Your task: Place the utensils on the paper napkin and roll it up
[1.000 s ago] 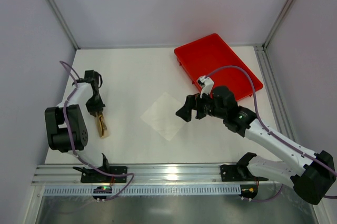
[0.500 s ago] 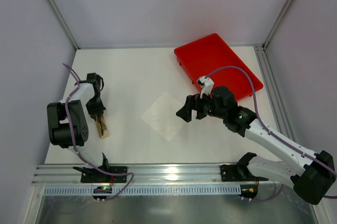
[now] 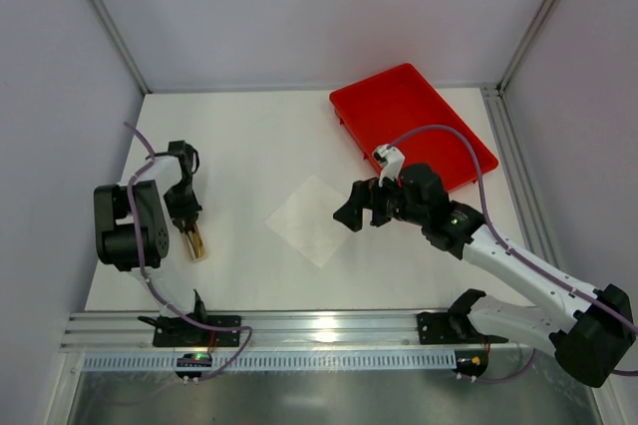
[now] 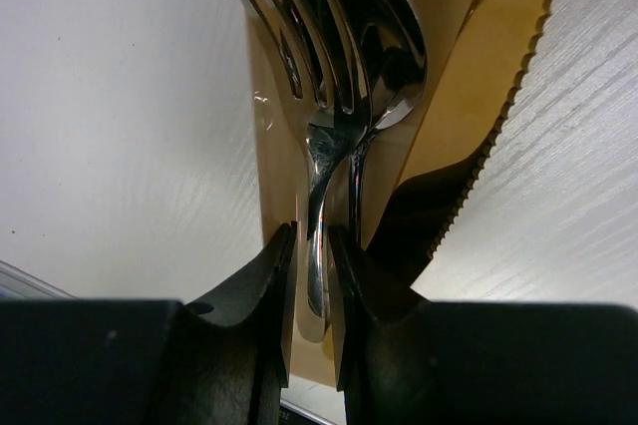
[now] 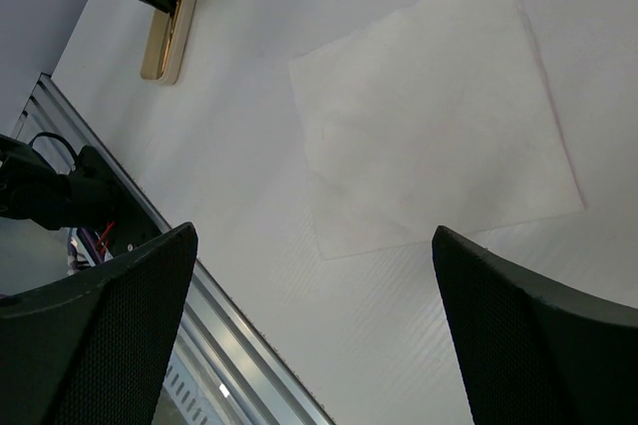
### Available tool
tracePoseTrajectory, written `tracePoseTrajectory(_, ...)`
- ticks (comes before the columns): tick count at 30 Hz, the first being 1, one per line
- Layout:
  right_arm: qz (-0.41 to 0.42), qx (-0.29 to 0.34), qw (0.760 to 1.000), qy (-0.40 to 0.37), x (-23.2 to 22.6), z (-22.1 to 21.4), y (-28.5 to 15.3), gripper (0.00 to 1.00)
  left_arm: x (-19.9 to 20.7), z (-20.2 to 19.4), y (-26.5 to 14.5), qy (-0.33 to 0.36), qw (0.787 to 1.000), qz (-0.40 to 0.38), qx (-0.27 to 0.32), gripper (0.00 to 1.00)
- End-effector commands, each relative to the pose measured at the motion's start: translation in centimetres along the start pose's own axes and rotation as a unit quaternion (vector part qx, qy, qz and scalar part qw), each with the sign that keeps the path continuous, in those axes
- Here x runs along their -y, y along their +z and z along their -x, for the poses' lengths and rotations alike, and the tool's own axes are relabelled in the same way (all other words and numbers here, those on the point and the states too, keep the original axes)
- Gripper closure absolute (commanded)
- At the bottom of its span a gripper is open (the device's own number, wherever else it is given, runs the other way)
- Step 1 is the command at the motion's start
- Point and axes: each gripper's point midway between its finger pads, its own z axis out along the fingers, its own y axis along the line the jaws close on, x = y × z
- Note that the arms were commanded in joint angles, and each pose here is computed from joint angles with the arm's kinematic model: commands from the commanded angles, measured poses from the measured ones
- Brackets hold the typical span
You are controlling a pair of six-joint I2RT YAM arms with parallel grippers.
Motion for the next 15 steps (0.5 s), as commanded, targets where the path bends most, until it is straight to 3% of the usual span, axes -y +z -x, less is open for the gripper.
tracePoseTrajectory(1, 0.001, 0.015, 1.0, -0.01, -0.12, 0.95, 0.07, 0.01, 0.08, 1.04, 0.32, -0.001, 1.0, 0.007, 0.006, 0.77)
tracePoseTrajectory(7, 0.0, 0.017, 1.0, -0.012, -0.03, 0.96, 0.07, 0.0, 0.12, 1.09, 0.59, -0.002, 1.0, 0.012, 0.004, 0.78)
tracePoseTrajectory(15, 0.002, 0.016, 1.0, -0.01, -0.08, 0.94, 0.1, 0.0, -0.49, 1.65, -0.01, -0.004, 1.0, 0.026, 0.015, 1.0)
